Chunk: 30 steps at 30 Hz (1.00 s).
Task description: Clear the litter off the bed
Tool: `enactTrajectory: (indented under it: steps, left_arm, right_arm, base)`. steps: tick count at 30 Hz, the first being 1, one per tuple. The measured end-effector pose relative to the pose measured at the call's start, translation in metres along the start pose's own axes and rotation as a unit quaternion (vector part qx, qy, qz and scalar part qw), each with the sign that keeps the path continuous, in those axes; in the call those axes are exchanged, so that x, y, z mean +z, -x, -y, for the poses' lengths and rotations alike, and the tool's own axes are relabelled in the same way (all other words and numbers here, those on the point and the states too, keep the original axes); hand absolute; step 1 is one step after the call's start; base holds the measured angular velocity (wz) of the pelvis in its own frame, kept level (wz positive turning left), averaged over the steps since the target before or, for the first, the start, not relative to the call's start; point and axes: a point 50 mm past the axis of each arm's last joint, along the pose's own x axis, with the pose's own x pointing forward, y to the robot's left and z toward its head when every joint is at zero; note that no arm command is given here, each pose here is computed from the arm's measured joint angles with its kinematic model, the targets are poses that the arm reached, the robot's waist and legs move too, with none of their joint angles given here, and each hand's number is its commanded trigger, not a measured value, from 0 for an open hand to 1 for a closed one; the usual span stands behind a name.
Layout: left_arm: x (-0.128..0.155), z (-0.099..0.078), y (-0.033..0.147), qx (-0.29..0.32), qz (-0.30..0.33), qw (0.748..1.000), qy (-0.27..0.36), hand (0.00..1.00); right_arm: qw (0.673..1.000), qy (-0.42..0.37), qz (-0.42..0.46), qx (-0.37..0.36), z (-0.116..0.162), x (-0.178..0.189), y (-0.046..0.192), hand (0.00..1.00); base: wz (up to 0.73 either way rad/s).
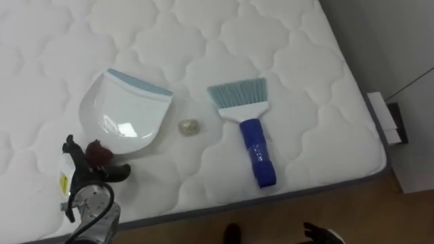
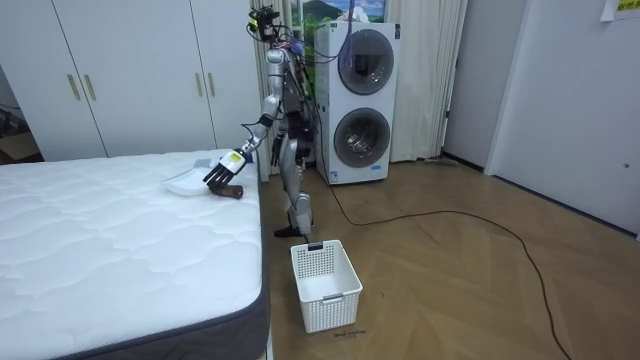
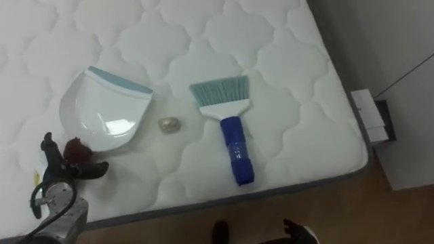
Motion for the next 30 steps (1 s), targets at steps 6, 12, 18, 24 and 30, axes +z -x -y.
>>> enactTrajectory:
  steps: [6,12,18,24,30]
  left_arm:
    - [0.0009,-0.0014,0.0006,0.023,0.005,1.000,-0.002,0.00]
    - [0.0034,0.0013,0.0030,0.028,0.021,0.999,-0.010,0.00]
    - [0.0037,0.0040,0.0046,0.020,0.026,0.999,-0.016,0.00]
    - [0.0011,0.0051,0.0057,0.013,0.019,1.000,-0.011,0.00]
    - [-0.0051,0.0050,0.0059,-0.003,0.007,1.000,-0.017,0.00]
  right_arm:
    - [1.000,-0.016,-0.008,-0.007,0.0029,-0.0047,0.0007,0.00]
    - [0.999,-0.030,-0.016,-0.010,0.0032,-0.0082,0.0011,0.00]
    - [1.000,-0.016,-0.013,-0.006,0.0018,-0.0067,0.0009,0.00]
    - [1.000,-0.012,-0.013,-0.004,0.0022,-0.0062,0.0008,0.00]
    - [1.000,-0.010,-0.012,0.000,0.0011,-0.0042,0.0004,0.00]
  base:
    - [0.05]
    - [0.00]
    - [-0.01]
    - [0.00]
    - [0.00]
